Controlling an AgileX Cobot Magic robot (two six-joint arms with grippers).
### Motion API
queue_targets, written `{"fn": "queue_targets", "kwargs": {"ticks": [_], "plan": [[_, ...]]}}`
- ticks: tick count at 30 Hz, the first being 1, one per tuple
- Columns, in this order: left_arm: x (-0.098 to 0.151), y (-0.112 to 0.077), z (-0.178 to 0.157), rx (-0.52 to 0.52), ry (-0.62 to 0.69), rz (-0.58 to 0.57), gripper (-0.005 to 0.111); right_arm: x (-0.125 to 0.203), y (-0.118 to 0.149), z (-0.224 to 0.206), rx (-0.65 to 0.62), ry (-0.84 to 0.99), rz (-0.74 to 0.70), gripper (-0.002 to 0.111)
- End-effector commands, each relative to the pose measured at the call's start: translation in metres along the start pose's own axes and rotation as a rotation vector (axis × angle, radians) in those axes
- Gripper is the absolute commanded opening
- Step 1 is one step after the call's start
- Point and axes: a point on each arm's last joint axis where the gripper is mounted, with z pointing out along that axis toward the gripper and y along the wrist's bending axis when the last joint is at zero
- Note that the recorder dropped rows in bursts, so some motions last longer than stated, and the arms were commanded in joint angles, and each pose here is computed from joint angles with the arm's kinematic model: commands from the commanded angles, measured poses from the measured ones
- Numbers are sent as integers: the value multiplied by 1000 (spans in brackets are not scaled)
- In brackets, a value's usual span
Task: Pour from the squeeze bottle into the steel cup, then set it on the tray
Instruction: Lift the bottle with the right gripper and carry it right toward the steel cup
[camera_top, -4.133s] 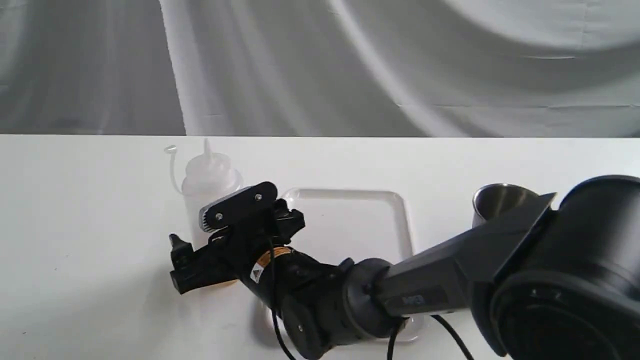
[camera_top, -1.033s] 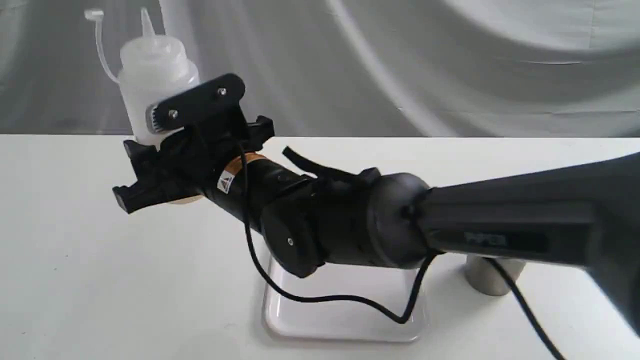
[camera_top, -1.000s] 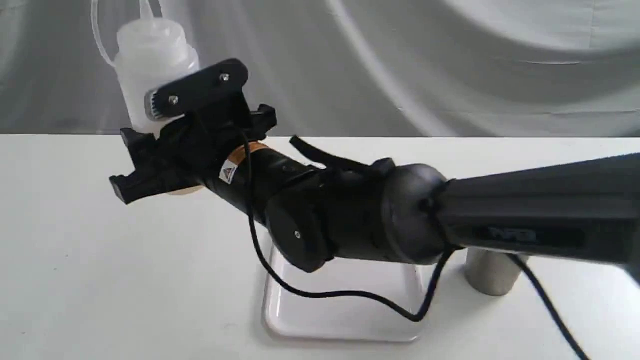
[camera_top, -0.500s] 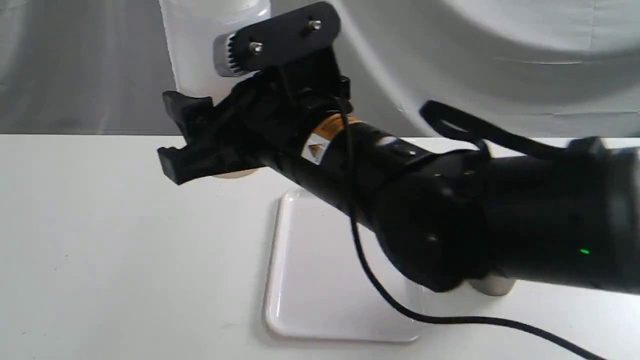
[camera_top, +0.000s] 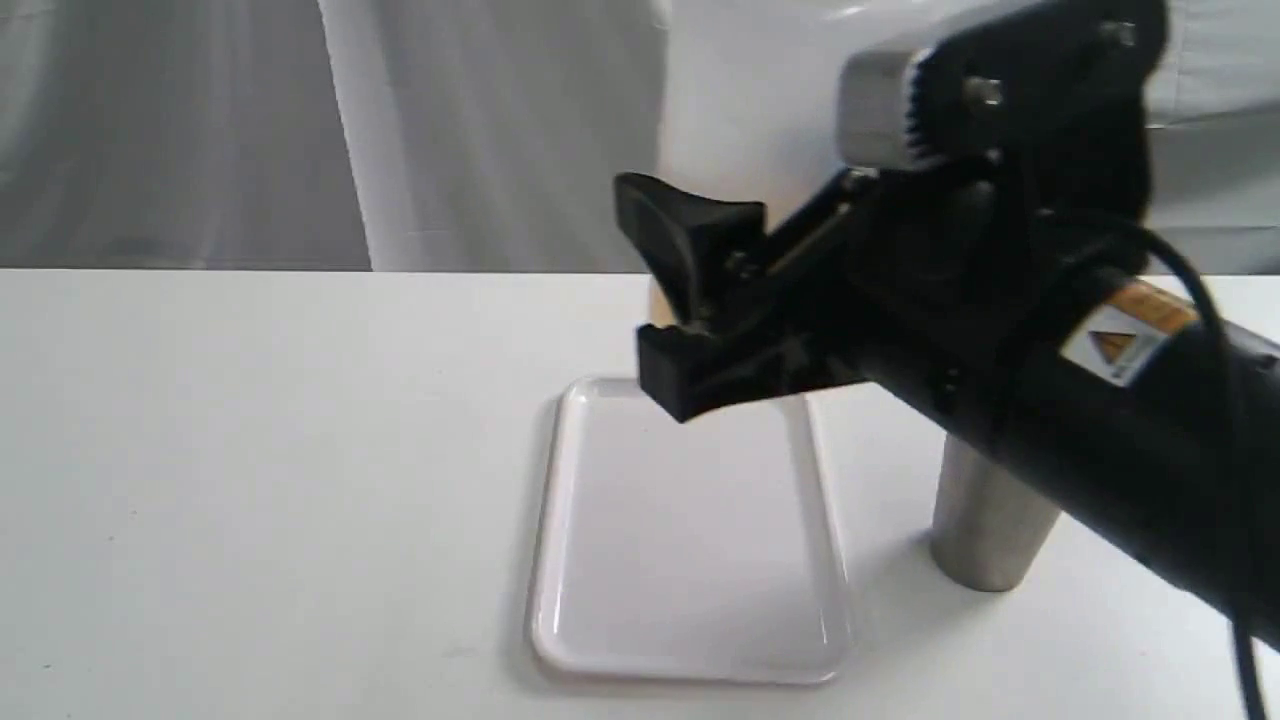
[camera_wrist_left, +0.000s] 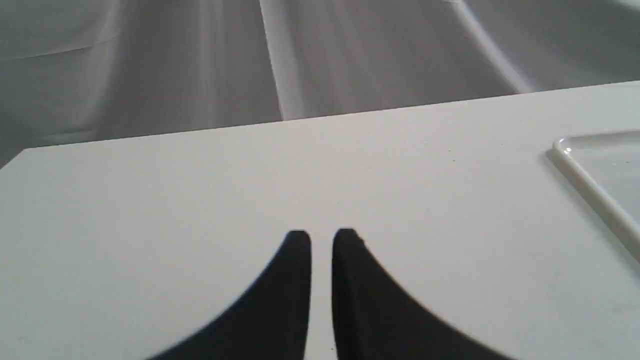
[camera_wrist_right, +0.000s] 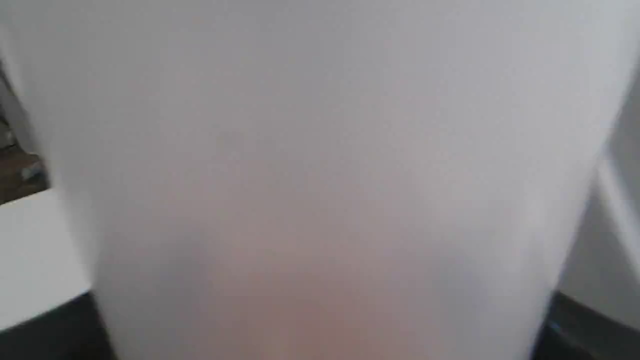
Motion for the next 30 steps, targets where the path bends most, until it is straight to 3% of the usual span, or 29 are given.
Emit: {"fn": "queue_targets", "kwargs": {"ticks": [1,9,15,22,30], "plan": [[1,0,0,3,-8,1,8,1,-14,-19,92,10,-37,0],[1,0,0,3,-8,1,8,21,-39,-49,288,73,-27,0],[1,0,0,3,-8,1,8,17,-46,-60,331,79,-115,0],[1,0,0,3,-8,1,8,-7,-48,-79,300,-78,-90,0],[1,0,0,3,-8,1,8,-22,-37,-90,99,-188,-41,0]]}}
